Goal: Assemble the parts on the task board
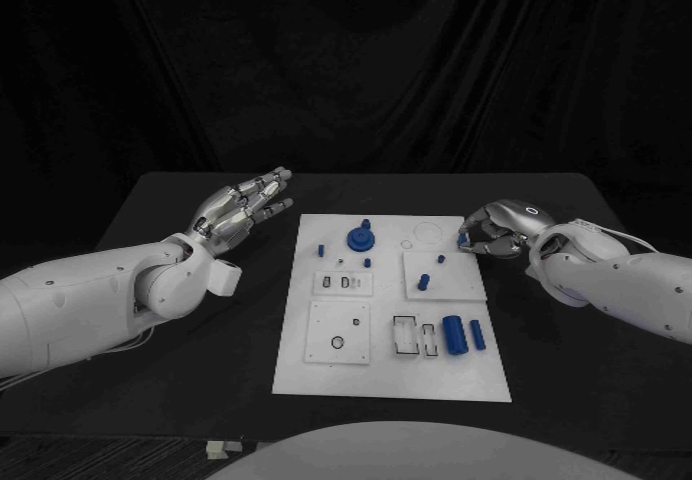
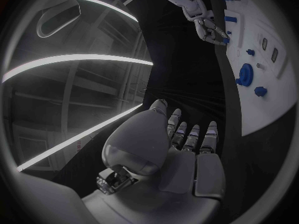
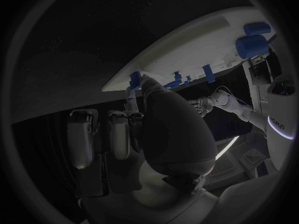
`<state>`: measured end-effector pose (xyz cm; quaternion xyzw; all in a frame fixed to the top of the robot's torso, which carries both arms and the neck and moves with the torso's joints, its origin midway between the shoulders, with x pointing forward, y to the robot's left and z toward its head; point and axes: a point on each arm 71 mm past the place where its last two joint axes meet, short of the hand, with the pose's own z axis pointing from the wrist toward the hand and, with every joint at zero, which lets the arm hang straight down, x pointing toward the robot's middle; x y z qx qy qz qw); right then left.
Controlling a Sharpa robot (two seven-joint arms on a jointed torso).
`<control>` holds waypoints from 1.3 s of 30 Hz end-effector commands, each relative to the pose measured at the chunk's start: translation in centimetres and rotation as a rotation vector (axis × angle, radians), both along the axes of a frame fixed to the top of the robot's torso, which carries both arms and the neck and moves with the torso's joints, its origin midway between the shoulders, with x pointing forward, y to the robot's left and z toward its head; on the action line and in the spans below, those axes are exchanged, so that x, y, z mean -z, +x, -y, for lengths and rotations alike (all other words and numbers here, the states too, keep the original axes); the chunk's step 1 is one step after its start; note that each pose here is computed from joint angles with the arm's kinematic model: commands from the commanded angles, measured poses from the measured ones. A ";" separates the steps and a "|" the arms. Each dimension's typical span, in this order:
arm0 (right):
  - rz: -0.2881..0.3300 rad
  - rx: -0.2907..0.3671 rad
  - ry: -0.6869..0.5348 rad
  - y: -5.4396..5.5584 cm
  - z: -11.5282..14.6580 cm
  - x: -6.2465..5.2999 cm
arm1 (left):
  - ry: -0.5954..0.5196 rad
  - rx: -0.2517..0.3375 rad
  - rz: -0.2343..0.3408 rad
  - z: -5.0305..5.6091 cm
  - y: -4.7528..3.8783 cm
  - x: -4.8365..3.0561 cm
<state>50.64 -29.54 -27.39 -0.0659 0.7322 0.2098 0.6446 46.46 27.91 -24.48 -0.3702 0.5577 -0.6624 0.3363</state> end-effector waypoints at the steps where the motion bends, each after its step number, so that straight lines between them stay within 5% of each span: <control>1: -0.009 0.012 -0.008 0.0 0.1 0.2 | -0.034 0.003 0.040 0.1 -0.09 -0.36; 14: 0.035 0.008 0.017 -0.5 0.0 -0.5 | -0.035 0.005 0.040 0.1 -0.08 -0.34; 20: 0.075 -0.015 0.052 -0.7 -1.0 -3.1 | -0.034 0.004 0.038 0.1 -0.06 -0.30; 25: 0.102 -0.080 0.088 -1.1 -3.9 -6.6 | -0.033 0.005 0.037 0.1 -0.01 -0.26; 29: 0.117 -0.164 0.084 -1.9 -7.0 -8.0 | -0.033 0.007 0.036 0.3 0.03 -0.22; 34: 0.116 -0.272 0.061 -3.0 -10.7 -8.4 | -0.035 0.010 0.036 0.4 0.02 -0.21; 39: 0.096 -0.337 0.054 -3.8 -13.4 -7.6 | -0.036 0.011 0.037 0.5 0.02 -0.21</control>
